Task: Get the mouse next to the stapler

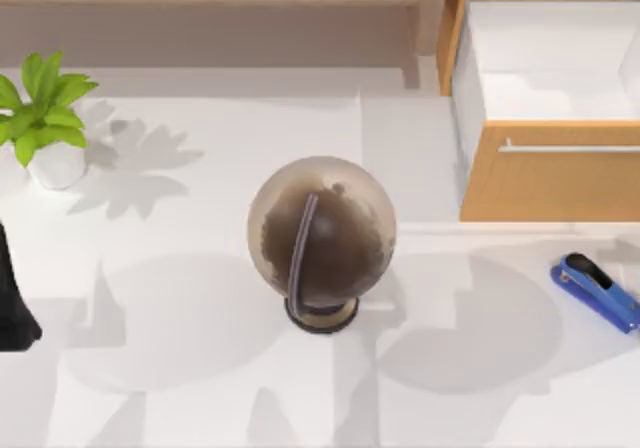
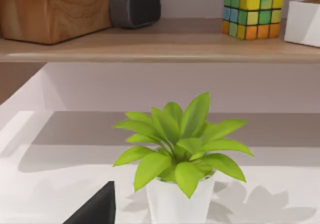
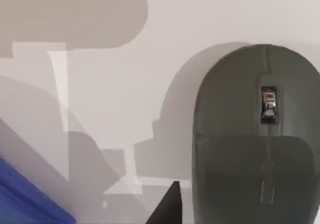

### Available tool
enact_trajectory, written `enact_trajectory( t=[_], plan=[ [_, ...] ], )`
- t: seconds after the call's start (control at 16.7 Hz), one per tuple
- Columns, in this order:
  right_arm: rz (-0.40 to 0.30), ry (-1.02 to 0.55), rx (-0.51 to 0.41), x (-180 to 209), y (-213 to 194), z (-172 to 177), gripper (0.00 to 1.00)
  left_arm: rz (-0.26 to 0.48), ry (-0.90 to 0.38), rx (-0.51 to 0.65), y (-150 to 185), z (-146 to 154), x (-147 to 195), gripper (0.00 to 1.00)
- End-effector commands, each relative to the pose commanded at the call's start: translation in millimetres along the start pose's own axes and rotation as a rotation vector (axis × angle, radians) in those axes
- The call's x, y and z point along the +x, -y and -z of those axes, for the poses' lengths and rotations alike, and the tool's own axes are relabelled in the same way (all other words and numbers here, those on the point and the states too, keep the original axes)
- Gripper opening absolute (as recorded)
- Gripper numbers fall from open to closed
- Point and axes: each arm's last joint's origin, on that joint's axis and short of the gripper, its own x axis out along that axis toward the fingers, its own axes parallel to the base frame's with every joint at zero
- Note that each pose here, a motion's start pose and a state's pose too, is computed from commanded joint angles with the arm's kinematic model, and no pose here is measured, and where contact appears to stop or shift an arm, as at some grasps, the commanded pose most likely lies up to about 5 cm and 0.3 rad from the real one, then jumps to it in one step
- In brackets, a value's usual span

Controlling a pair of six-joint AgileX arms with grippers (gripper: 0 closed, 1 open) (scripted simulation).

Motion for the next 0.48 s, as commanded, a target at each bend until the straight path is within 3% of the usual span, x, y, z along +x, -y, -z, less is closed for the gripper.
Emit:
enact_trajectory(
  t=[0.12, 0.48],
  plan=[
    [0.0, 0.0, 0.0, 0.0, 0.0, 0.0, 0.98, 0.0, 0.0, 0.0, 0.0, 0.0, 0.0, 1.0],
    [0.0, 0.0, 0.0, 0.0, 0.0, 0.0, 1.0, 0.0, 0.0, 0.0, 0.0, 0.0, 0.0, 1.0]
  ],
)
